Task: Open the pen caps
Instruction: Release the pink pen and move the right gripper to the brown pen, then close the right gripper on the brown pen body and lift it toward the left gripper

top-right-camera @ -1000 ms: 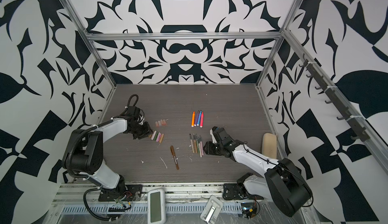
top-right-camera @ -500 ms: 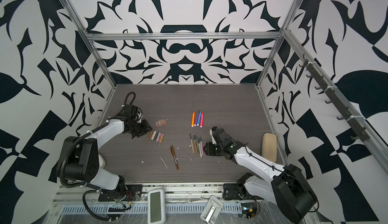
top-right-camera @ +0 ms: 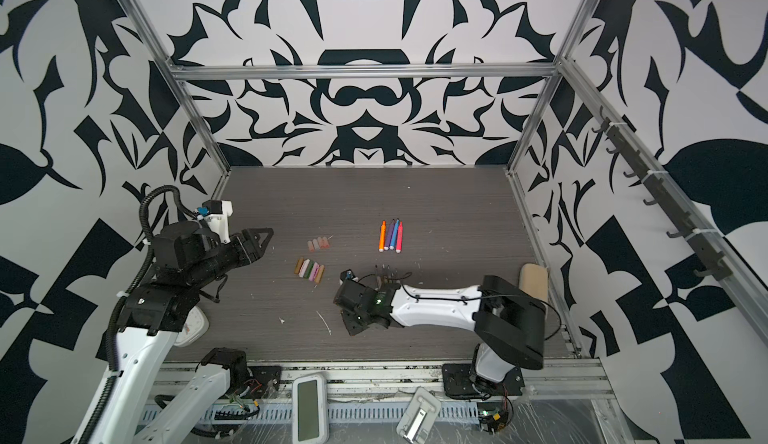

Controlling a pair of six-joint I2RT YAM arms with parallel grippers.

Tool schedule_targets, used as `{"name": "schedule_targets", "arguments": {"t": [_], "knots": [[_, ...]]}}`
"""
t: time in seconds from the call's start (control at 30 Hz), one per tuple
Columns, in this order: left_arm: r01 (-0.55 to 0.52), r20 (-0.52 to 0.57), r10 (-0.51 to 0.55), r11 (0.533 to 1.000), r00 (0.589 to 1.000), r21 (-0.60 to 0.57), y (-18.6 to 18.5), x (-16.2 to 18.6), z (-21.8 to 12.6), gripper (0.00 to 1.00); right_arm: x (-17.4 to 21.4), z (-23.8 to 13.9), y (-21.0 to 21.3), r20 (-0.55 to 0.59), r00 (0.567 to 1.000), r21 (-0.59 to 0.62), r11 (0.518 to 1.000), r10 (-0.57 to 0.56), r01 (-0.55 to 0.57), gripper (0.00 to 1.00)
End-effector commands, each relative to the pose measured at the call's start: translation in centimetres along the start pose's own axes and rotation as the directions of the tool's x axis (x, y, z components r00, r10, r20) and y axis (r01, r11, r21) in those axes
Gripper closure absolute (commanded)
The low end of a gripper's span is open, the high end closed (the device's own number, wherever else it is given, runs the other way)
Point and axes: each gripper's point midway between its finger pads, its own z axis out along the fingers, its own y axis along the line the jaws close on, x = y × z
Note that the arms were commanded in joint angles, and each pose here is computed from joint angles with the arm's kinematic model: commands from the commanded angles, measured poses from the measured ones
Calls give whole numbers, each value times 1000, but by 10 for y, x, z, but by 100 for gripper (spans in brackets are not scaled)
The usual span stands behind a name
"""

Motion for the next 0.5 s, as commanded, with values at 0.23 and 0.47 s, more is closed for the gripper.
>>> {"name": "schedule_targets", "arguments": {"t": [0.23,0.47], "knots": [[-50,-92,43,996,995,-75,18,37,-10,47,3,19,-3,-104,995,160,987,-12,29,62],[-54,-121,45,996,992,-71,19,42,-6,46,6,24,-3,-115,993,186,983,27,-5,87]]}}
